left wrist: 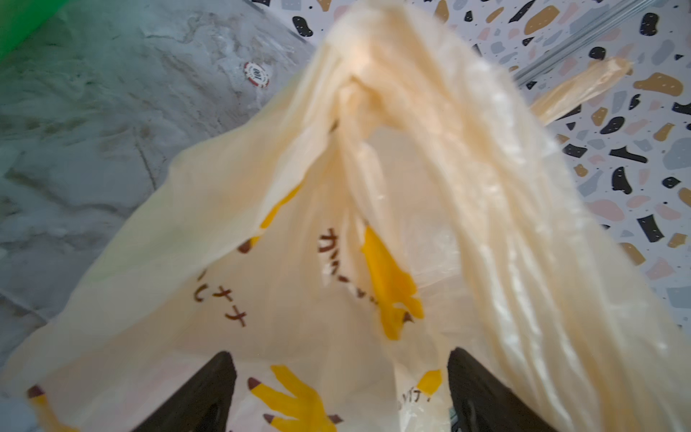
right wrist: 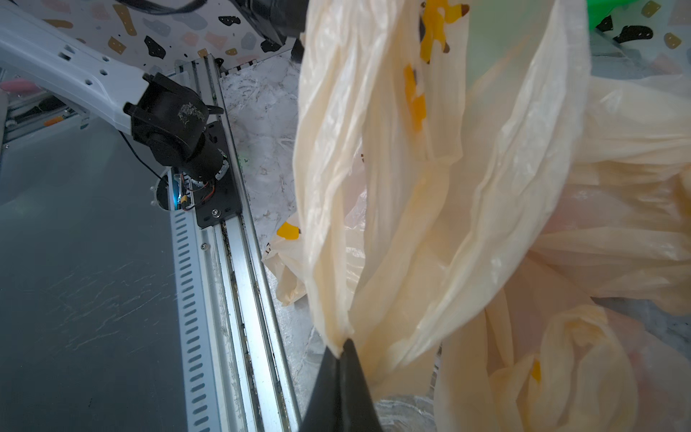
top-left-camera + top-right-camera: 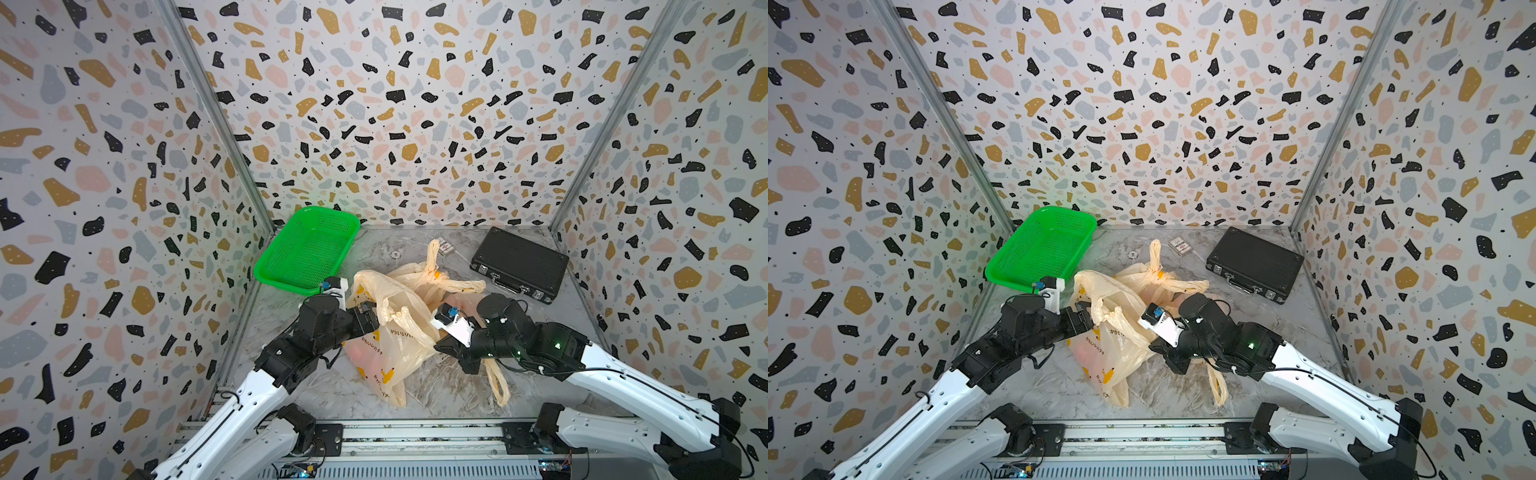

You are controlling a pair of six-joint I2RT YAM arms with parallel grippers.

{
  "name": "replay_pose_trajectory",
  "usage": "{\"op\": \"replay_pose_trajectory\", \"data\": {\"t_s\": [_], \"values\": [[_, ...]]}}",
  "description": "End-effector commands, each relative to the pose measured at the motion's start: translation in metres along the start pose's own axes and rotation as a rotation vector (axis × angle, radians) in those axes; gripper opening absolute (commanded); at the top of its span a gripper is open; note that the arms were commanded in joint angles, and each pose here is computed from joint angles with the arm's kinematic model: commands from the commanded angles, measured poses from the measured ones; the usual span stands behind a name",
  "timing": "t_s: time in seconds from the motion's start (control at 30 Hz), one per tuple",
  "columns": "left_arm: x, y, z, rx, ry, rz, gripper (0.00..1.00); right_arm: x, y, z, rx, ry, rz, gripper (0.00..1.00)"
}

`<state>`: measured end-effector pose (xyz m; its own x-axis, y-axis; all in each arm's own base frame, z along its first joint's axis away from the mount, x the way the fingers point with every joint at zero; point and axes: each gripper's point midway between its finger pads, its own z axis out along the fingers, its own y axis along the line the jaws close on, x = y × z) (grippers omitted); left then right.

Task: Untie the knot of a plastic bag & take out the apple
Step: Untie the plastic bag at the center of the board.

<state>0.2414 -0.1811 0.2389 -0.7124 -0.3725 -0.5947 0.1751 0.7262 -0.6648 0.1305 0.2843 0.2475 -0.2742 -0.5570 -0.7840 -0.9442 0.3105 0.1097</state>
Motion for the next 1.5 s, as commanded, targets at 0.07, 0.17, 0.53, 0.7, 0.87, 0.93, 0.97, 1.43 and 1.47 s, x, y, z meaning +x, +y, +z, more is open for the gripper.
{"op": "replay_pose_trajectory", "data": {"t_s": [0.07,0.17,0.53,0.7,0.87,0.93,0.97,1.43,1.47], "values": [[-0.020,-0.021,-0.008,0.056,-0.111,-0.015,0.89,-0.011,-0.003,-0.003,0.030,-0.013,-0.039,0.00],[-0.009,-0.012,0.002,0.026,-0.072,-0.018,0.89,-0.013,-0.003,-0.003,0.034,-0.023,-0.044,0.00],[-0.015,-0.009,0.034,-0.029,-0.057,0.000,0.88,-0.009,0.017,-0.006,0.026,0.015,-0.164,0.00],[-0.013,-0.008,0.044,-0.027,-0.048,-0.009,0.75,-0.008,0.021,-0.006,0.038,0.020,-0.203,0.00],[-0.004,-0.012,0.049,0.016,-0.012,-0.012,0.46,-0.012,0.018,-0.006,0.063,0.011,-0.215,0.00],[-0.003,-0.016,0.049,0.038,-0.007,-0.006,0.27,-0.015,0.018,-0.005,0.059,0.006,-0.215,0.00],[-0.002,-0.017,0.049,0.043,-0.003,-0.001,0.18,-0.016,0.019,-0.004,0.055,0.007,-0.214,0.00],[0.010,-0.036,-0.002,0.192,0.050,0.178,0.00,-0.038,-0.021,-0.045,0.162,-0.081,0.020,0.90],[0.013,-0.036,-0.004,0.209,0.061,0.177,0.00,-0.040,-0.027,-0.048,0.168,-0.090,0.050,0.90]]}}
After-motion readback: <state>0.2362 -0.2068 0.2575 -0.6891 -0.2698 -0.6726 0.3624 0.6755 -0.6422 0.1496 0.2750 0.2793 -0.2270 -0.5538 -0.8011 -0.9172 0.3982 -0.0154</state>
